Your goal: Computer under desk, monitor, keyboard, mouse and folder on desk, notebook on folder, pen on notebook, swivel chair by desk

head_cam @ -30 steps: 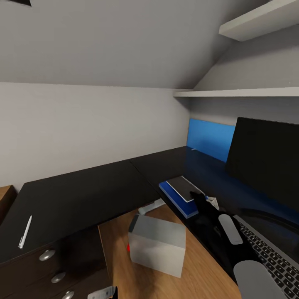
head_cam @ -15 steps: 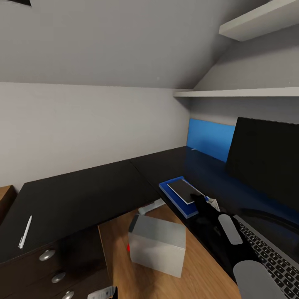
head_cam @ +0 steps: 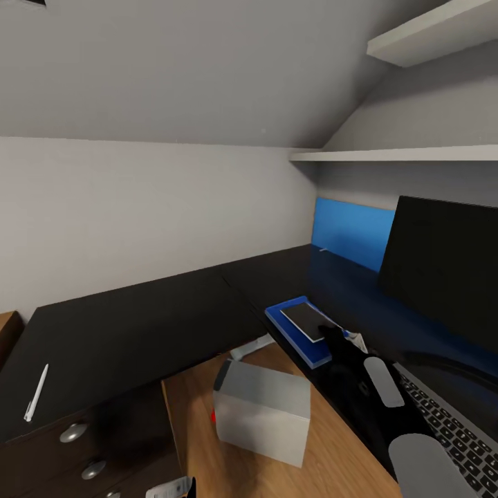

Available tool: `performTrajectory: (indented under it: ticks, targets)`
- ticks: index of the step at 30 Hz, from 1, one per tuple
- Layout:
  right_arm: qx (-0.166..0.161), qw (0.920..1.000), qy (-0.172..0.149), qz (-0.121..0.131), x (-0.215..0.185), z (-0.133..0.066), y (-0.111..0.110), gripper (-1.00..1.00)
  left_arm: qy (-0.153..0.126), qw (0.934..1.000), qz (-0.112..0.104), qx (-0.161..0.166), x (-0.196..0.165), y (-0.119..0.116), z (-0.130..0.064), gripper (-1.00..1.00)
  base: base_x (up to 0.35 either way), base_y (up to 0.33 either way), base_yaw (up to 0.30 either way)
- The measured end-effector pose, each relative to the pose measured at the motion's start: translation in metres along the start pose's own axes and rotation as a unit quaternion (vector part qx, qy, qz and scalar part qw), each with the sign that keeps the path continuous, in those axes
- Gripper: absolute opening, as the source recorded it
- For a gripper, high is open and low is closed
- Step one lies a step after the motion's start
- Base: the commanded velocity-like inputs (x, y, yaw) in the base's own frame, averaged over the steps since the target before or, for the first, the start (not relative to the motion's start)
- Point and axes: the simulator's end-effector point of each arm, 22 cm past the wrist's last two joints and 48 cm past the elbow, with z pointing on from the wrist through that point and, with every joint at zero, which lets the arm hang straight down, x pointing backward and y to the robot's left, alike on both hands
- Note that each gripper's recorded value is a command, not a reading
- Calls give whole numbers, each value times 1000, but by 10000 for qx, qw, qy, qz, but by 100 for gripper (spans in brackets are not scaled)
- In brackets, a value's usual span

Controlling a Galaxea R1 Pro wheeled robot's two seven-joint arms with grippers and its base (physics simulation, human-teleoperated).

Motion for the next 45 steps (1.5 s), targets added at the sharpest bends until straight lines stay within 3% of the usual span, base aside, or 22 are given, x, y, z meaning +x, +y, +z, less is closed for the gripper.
performTrajectory:
  ticks: [41, 42, 45]
  targets:
    - [55, 9999, -5, 86, 0, 0, -1, -100, 28, 10000, 3, 7, 2, -2, 0, 100, 22, 0, 0]
    - [55, 9999, -5, 86, 0, 0, -1, 100, 28, 10000, 3, 7, 2, -2, 0, 100, 0, 0, 0]
    - [102, 9999, 16, 26, 2, 1, -4, 100, 27, 10000, 6, 4, 2, -1, 0, 100, 0, 0, 0]
